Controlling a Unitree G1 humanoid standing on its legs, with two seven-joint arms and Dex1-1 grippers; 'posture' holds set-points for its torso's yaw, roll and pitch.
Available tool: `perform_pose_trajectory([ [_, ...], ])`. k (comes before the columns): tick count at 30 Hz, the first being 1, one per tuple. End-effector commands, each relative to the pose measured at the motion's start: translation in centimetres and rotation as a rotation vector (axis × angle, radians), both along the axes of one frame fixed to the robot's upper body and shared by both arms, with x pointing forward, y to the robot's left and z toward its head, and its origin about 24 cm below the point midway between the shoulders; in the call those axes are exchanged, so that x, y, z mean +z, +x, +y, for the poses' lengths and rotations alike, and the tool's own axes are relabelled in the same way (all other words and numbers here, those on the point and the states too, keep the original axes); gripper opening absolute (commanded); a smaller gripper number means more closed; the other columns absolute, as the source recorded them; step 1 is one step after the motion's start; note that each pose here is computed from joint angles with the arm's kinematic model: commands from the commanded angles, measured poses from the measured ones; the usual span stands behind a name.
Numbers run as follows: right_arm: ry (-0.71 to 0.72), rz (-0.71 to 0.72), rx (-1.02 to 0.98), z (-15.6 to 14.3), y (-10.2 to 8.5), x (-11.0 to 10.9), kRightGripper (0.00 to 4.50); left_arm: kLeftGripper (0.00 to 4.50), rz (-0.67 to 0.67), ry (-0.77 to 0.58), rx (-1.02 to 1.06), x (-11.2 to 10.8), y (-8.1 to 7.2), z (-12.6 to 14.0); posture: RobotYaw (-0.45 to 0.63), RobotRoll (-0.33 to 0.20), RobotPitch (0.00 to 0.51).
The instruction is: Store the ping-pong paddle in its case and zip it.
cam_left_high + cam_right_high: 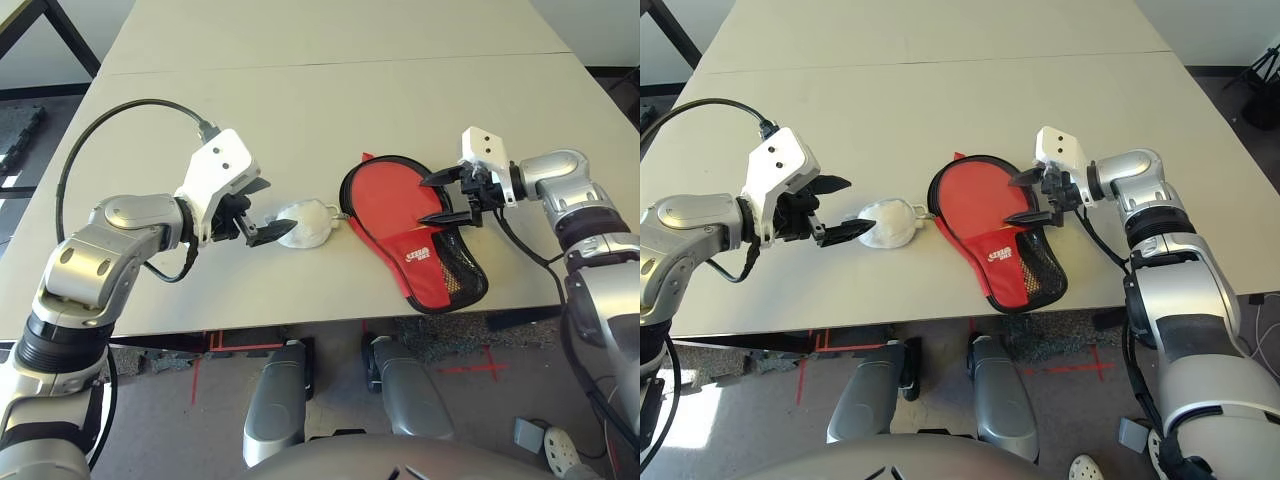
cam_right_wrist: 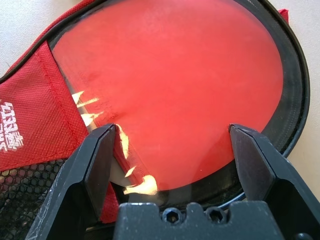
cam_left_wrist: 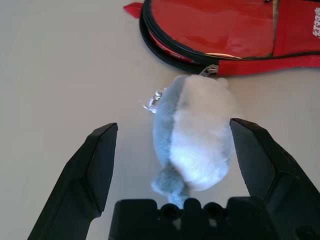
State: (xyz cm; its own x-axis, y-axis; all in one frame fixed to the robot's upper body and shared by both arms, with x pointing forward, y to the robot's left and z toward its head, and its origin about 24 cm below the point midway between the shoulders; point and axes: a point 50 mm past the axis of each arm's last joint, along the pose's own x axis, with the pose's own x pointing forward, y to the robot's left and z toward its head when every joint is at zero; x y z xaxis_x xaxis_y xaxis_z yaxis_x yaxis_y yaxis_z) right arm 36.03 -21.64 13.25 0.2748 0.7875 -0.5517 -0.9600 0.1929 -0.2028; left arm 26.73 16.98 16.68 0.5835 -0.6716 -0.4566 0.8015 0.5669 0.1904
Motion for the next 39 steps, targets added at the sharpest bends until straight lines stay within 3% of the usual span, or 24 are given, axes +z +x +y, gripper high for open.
perform_pose_trajectory([
  [1, -0.069, 0.070, -0.025, -0.2, -0.5, -2.3, 4.45, 4.50, 0.031, 0.037, 0.004, -1.1, -0.1, -0.1, 0.19, 0.000, 0.221],
  [9, -0.069, 0.065, -0.028, -0.3, -0.6, -2.4, 4.45, 4.50, 0.083, 0.085, 0.007, -2.0, -0.2, 0.4, 0.17, 0.000, 0.220],
  [10, -0.069, 0.064, -0.028, -0.3, -0.6, -2.5, 4.49, 4.33, 0.087, 0.098, 0.013, -2.1, -0.2, 0.5, 0.17, 0.000, 0.218],
  [12, -0.069, 0.061, -0.029, -0.3, -0.7, -2.5, 4.50, 3.89, 0.098, 0.117, 0.016, -2.3, -0.2, 0.7, 0.17, 0.000, 0.218],
  [21, -0.073, 0.057, -0.031, -0.5, -0.8, -2.8, 4.50, 0.52, 0.098, 0.115, 0.004, -2.0, 0.1, 0.6, 0.15, 0.000, 0.215],
  [23, -0.073, 0.057, -0.032, -0.5, -0.9, -2.9, 4.50, 0.01, 0.050, 0.098, 0.026, -1.3, 0.8, 0.5, 0.15, 0.000, 0.215],
  [30, -0.078, 0.062, -0.024, -0.8, -1.2, -3.2, 4.50, 0.01, -0.089, 0.050, 0.161, 0.5, 4.0, 0.2, 0.14, 0.000, 0.210],
  [39, -0.098, 0.074, -0.009, -1.0, -1.9, -4.0, 4.50, 0.01, -0.164, 0.035, 0.261, 1.5, 8.3, -1.2, 0.12, 0.000, 0.217],
])
